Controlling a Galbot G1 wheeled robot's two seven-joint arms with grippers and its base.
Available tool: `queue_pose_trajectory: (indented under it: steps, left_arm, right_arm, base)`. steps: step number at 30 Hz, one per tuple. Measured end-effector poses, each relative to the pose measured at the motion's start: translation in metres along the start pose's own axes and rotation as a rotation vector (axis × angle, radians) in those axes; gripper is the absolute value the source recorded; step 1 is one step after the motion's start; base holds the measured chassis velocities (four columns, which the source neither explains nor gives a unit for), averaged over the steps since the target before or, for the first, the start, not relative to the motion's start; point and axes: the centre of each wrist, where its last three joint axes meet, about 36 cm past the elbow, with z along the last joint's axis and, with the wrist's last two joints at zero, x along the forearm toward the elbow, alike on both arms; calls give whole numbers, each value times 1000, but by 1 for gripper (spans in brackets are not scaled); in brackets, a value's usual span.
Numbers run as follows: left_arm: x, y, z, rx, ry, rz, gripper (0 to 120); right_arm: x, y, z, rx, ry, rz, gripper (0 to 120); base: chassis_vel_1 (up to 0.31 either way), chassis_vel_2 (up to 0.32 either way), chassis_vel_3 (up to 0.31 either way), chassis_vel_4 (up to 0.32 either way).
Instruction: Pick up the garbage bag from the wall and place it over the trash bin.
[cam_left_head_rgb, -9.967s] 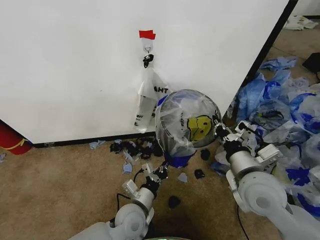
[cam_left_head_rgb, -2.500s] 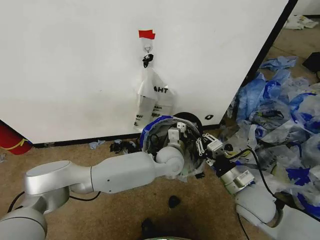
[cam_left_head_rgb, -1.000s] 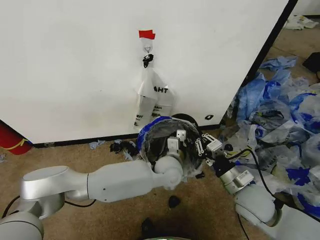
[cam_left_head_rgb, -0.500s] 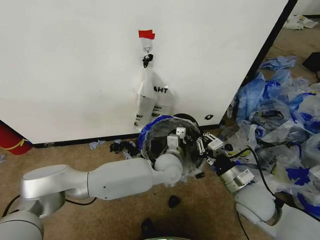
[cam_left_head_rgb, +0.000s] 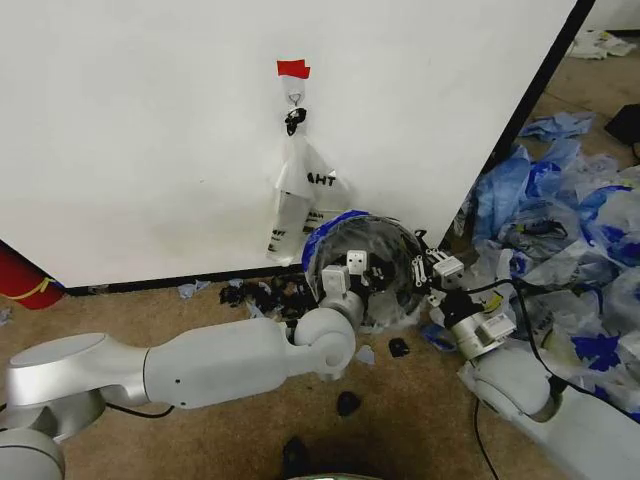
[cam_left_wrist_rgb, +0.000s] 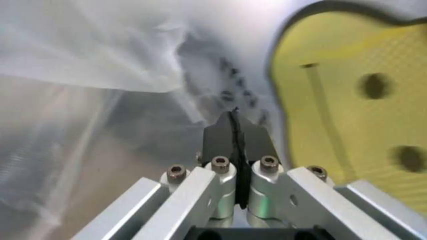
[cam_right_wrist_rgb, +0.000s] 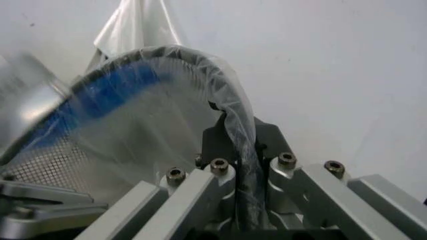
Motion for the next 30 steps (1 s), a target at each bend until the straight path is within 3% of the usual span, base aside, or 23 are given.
queue_pose_trajectory:
  steps: [6,10,17,23,30]
  left_arm:
    - [8,-10,-12,5,-5,33,0]
    - [16,-4,-22,-1,-11,32,0]
    - [46,28,-43,-18,-32,-14,0]
    - [71,50,-50,22,-55,-46,0]
    - [119,88,-82,98,-180,-83,0]
  right_arm:
    - [0,-3,15,9,27,18,0]
    - [-1,-5,20,6,37,42,0]
    - [-3,-5,20,-45,47,106,0]
    - [-8,-6,14,-107,45,139,0]
    - [-4,6,-6,-271,83,195,0]
  base:
    - [0,0,0,0]
    - [0,0,0,0]
    - [0,0,0,0]
    - [0,0,0,0]
    - [0,0,0,0]
